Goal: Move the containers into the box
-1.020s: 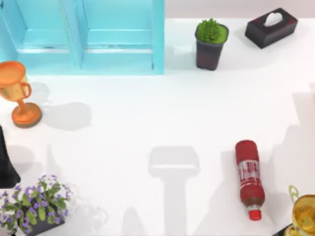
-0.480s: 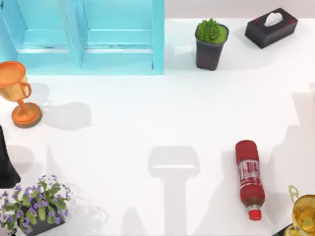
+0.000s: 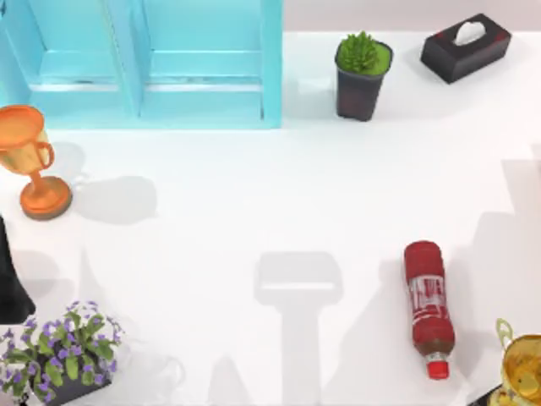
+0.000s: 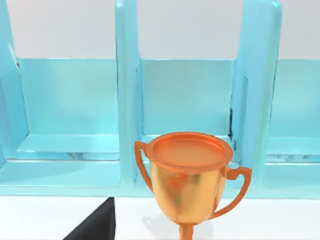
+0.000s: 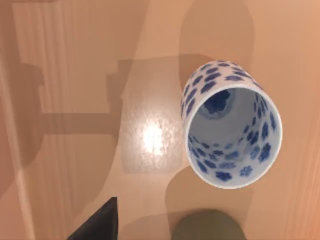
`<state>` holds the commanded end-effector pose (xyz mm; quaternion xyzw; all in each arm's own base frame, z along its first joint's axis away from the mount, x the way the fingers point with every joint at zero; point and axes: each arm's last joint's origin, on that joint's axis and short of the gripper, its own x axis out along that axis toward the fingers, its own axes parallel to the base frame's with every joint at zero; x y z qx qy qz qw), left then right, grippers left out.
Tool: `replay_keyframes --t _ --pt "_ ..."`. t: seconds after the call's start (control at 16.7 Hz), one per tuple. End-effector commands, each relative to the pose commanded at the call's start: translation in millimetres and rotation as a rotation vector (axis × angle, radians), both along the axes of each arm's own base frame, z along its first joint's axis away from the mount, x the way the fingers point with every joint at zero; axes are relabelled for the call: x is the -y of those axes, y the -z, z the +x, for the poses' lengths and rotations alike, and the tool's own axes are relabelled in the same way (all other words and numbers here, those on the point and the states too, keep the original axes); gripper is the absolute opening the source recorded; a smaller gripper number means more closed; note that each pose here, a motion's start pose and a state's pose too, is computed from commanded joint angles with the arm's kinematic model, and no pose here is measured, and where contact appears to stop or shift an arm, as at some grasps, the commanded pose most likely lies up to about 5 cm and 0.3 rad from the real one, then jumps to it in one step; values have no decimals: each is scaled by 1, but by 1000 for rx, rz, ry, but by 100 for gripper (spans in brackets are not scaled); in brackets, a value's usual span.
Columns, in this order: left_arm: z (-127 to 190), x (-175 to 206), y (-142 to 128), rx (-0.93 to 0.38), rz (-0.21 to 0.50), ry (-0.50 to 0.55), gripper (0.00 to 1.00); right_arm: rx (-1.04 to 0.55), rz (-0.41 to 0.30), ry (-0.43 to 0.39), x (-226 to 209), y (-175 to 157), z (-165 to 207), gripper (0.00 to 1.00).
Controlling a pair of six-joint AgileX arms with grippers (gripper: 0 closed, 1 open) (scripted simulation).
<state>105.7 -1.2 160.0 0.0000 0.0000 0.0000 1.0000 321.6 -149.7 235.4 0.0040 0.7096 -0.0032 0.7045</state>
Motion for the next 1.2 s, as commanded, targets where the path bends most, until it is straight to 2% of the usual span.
replay_keyframes --t 1.2 --pt "0 0 0 0 0 0 100 5 -3 -1 -2 -82 -4 100"
